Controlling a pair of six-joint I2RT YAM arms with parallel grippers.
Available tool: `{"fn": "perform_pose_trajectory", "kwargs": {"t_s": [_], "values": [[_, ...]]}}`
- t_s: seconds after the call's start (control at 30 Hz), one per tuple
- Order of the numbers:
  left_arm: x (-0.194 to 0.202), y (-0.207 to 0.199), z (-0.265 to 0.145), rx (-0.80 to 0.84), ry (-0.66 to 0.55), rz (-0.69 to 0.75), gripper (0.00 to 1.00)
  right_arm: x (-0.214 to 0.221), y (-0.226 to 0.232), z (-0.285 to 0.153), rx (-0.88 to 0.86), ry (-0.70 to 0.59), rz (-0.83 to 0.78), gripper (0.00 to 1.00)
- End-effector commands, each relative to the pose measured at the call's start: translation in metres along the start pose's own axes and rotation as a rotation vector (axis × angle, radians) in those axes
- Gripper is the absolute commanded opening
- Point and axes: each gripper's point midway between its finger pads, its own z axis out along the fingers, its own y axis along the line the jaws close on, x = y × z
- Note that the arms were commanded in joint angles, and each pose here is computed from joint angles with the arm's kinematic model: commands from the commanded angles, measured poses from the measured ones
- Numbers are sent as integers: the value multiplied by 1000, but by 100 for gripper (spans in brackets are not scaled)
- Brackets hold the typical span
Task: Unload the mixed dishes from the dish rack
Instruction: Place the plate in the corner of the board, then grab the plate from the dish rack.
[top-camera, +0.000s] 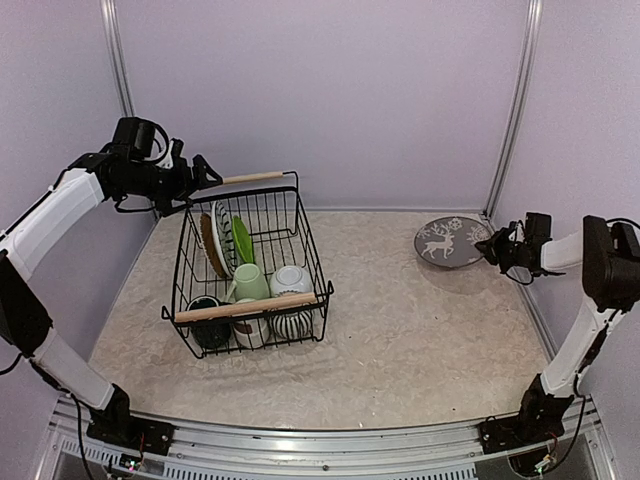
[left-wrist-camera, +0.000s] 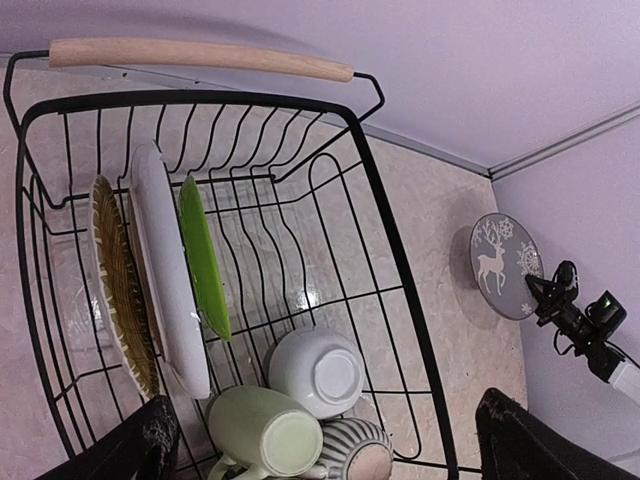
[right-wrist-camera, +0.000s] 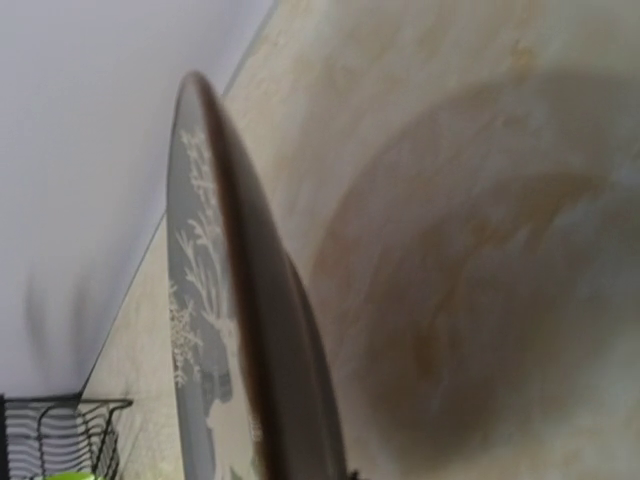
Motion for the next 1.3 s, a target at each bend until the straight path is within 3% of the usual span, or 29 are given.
{"fn": "perform_pose_trajectory", "kwargs": {"t_s": [0.0, 0.53, 0.77, 0.83, 1.17, 1.27], "values": [[-6, 7, -8, -58, -16, 37, 99, -43, 27, 5, -116, -82, -82, 0], [1, 35, 12, -189, 80, 13, 99, -50, -22, 56, -67, -22, -50, 1], [8, 48, 28, -269, 122, 21, 99, -41, -44, 58, 23, 8, -103, 18], [12, 49, 34, -300, 138, 38, 97, -40, -48, 57, 46, 12, -121, 30], [17, 53, 52, -392, 171, 75, 89, -41, -70, 39, 254, 37, -221, 66], [16, 57, 50, -437, 159, 73, 86, -40, -79, 24, 355, 39, -279, 71]]}}
